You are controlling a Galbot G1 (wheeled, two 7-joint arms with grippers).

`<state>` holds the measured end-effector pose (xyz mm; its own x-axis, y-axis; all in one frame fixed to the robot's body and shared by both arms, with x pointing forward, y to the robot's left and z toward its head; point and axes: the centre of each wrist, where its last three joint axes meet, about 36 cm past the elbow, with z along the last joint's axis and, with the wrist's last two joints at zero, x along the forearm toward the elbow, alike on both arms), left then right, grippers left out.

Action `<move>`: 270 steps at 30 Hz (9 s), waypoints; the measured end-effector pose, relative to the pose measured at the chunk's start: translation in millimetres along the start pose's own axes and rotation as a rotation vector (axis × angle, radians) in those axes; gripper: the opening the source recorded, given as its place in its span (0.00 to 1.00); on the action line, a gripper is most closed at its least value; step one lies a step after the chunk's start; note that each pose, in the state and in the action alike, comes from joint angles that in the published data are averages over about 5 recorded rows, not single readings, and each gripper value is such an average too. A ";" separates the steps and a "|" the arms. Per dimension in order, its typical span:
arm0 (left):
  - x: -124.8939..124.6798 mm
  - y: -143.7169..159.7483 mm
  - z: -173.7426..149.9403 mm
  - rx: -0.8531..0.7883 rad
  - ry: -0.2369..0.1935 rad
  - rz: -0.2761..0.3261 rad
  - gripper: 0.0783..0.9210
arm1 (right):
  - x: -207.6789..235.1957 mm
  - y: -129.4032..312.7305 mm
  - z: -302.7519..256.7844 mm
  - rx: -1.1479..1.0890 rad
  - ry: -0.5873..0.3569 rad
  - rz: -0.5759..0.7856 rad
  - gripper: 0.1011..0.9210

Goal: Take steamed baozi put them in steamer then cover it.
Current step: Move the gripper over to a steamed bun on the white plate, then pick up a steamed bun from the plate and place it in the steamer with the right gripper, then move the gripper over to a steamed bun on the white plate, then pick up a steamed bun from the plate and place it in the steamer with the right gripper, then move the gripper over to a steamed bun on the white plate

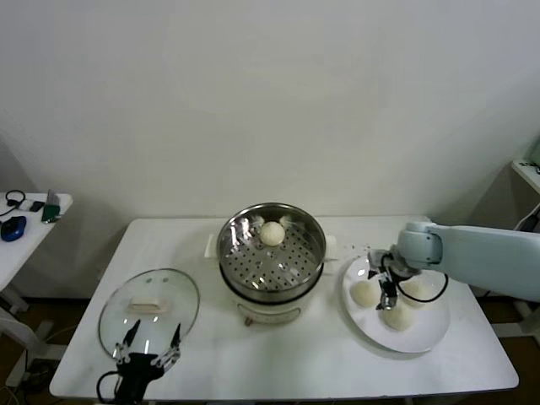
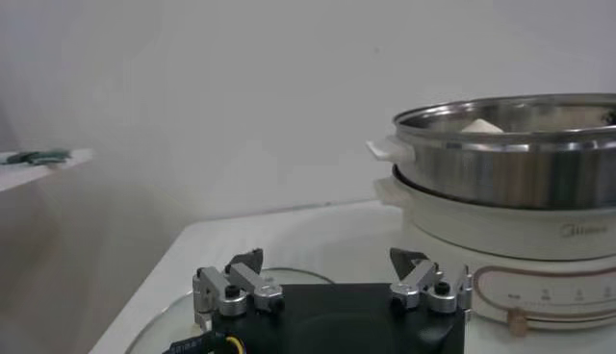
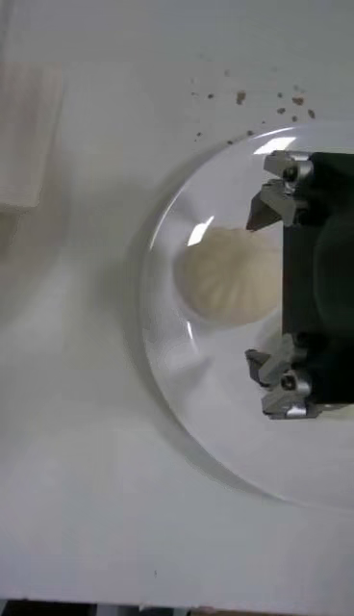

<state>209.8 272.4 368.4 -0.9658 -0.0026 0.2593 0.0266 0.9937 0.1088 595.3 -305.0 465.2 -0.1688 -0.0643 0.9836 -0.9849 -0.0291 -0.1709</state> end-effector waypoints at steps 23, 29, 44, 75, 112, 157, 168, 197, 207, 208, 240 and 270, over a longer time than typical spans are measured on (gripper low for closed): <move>2.1 -3.5 -0.7 -0.001 -0.001 0.001 0.88 | 5.7 -13.3 3.9 -0.042 -0.031 -0.014 0.69; 2.8 -6.2 -3.1 0.001 -0.007 0.006 0.88 | 58.0 -32.3 3.8 -0.019 -0.046 -0.003 0.69; 2.2 -6.2 -9.1 -0.009 -0.016 0.023 0.88 | 238.2 -82.0 -102.8 0.073 -0.169 0.121 0.69; 4.4 -0.8 -5.6 -0.004 -0.016 0.006 0.88 | 95.7 -91.0 -310.3 0.228 -0.165 0.052 0.70; 0.6 -12.3 -9.4 -0.013 -0.010 0.035 0.88 | 169.5 -34.9 -4.0 0.092 -0.037 -0.060 0.88; 3.1 -11.8 -9.4 -0.009 0.000 0.017 0.88 | 1.4 40.4 53.2 0.016 0.057 -0.093 0.76; 5.4 -10.8 -11.5 -0.012 -0.002 0.012 0.88 | 23.7 26.8 48.4 0.063 0.039 -0.098 0.75; 10.9 -11.8 -20.8 -0.034 -0.018 0.012 0.88 | 267.5 -35.0 -191.8 0.931 0.057 0.198 0.75; 9.7 -8.7 -20.6 -0.027 -0.021 -0.002 0.88 | 211.2 -10.3 -272.7 1.187 0.068 0.176 0.74; 9.7 -8.1 -20.4 -0.026 -0.021 -0.003 0.88 | 205.0 -8.6 -277.5 1.203 0.066 0.173 0.74; 10.4 -6.9 -18.0 -0.011 -0.021 -0.009 0.88 | 119.6 5.3 -290.0 1.309 0.046 0.098 0.87; 3.5 -9.2 -22.3 -0.018 -0.031 0.014 0.88 | 157.7 -52.9 62.1 0.234 0.049 0.009 0.88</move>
<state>211.9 260.7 389.7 -0.9729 0.0151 0.2309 0.0445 0.9914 0.1228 623.3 -375.6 625.7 -0.1846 -0.0172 0.9827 -0.9484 -0.2591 -0.1827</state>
